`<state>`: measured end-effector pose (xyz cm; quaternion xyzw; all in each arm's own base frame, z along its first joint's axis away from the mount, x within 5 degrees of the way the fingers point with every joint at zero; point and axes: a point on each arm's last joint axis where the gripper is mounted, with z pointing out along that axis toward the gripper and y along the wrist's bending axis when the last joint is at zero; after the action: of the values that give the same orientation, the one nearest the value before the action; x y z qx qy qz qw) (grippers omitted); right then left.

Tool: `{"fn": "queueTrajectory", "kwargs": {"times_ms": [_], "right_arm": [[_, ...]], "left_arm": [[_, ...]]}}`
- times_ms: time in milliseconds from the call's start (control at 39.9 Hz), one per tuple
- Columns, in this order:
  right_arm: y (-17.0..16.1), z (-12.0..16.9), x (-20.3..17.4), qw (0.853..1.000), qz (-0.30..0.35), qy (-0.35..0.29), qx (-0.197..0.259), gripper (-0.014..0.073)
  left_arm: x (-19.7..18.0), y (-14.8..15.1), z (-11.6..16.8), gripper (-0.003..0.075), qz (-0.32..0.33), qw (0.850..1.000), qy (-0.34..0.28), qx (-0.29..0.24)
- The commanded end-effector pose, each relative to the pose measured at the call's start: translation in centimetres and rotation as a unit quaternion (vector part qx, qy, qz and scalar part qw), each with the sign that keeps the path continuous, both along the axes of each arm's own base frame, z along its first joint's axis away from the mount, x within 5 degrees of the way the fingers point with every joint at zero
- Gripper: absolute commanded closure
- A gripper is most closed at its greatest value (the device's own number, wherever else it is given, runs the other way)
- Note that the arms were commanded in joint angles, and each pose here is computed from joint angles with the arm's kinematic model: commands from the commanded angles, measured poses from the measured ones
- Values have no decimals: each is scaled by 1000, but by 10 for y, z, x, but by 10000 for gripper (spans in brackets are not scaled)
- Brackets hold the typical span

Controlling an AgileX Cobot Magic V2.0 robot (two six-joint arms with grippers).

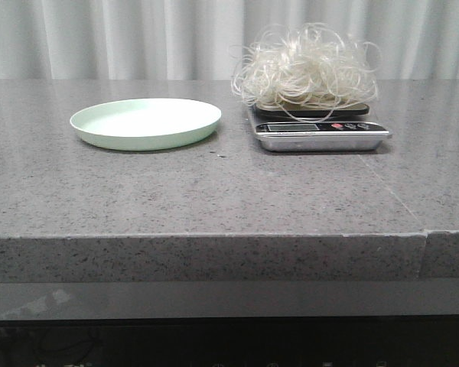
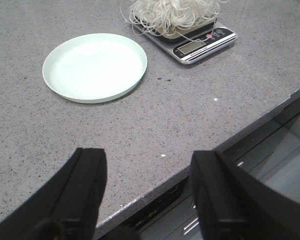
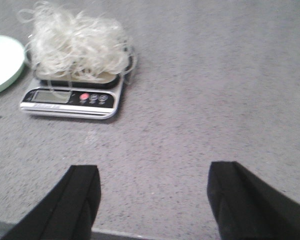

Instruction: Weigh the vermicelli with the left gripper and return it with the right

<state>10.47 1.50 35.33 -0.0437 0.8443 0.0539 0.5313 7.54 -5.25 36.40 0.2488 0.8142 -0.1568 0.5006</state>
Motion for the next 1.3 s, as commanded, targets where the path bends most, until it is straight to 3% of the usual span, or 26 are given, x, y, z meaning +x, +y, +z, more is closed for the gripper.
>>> {"fn": "queueTrajectory", "kwargs": {"times_ms": [0, 351, 778, 1279], "right_arm": [[8, 18, 16, 999, 30, -28, -5, 25], [51, 35, 89, 994, 107, 28, -7, 25], [97, 45, 199, 990, 121, 62, 28, 25], [127, 21, 288, 988, 125, 89, 16, 25]], "left_arm": [[1, -2, 13, 261, -3, 999, -33, -32], [1, -2, 13, 261, -3, 999, -33, -32], [1, -2, 13, 261, -3, 999, -33, -32], [1, -2, 13, 261, -3, 999, -33, -32]]}}
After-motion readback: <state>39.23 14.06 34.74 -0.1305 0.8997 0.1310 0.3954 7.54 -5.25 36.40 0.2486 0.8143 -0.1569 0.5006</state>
